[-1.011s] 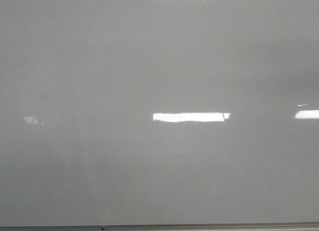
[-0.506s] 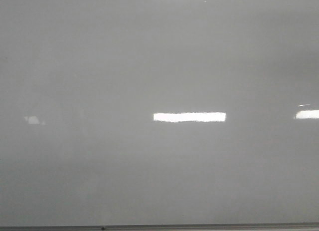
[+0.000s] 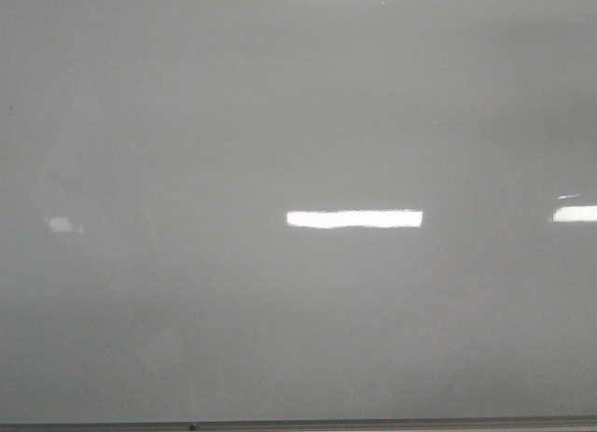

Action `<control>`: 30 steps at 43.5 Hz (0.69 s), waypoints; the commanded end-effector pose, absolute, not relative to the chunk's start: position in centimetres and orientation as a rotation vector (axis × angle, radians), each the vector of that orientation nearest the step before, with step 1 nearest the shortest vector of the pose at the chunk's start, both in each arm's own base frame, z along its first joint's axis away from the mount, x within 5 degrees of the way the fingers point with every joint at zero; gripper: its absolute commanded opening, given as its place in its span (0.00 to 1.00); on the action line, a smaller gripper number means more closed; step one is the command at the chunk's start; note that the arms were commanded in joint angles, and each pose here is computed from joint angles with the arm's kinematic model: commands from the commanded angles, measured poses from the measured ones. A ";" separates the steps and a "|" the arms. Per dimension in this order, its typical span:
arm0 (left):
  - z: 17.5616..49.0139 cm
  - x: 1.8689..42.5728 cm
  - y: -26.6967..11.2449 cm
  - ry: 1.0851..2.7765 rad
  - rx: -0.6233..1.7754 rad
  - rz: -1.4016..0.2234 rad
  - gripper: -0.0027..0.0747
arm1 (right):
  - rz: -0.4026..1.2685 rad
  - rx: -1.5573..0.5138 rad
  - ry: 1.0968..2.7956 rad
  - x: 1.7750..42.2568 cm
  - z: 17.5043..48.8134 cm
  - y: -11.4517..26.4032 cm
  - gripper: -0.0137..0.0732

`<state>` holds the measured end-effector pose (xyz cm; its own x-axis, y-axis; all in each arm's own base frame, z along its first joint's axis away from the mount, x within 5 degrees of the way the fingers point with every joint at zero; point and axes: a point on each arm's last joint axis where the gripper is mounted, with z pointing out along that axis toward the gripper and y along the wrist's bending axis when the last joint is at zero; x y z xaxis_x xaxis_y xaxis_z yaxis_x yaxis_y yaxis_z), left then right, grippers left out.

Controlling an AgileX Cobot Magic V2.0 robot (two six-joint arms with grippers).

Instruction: Write number 7 on whiteboard

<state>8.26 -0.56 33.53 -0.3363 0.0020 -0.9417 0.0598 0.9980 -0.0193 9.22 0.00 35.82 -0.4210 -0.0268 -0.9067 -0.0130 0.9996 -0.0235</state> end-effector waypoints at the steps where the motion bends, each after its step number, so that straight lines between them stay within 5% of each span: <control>1: 34.4 9.0 -0.7 1.884 0.036 -0.075 0.38 | -0.041 -0.057 1.926 9.6 37.2 0.0 0.45; 8: 33.6 10.3 -0.7 1.981 0.039 -0.074 0.67 | -0.041 -0.057 1.926 9.6 37.2 0.0 0.72; 30: 30.0 16.9 0.3 2.199 -0.063 -0.027 0.68 | -0.041 -0.057 1.926 9.6 37.2 0.0 0.74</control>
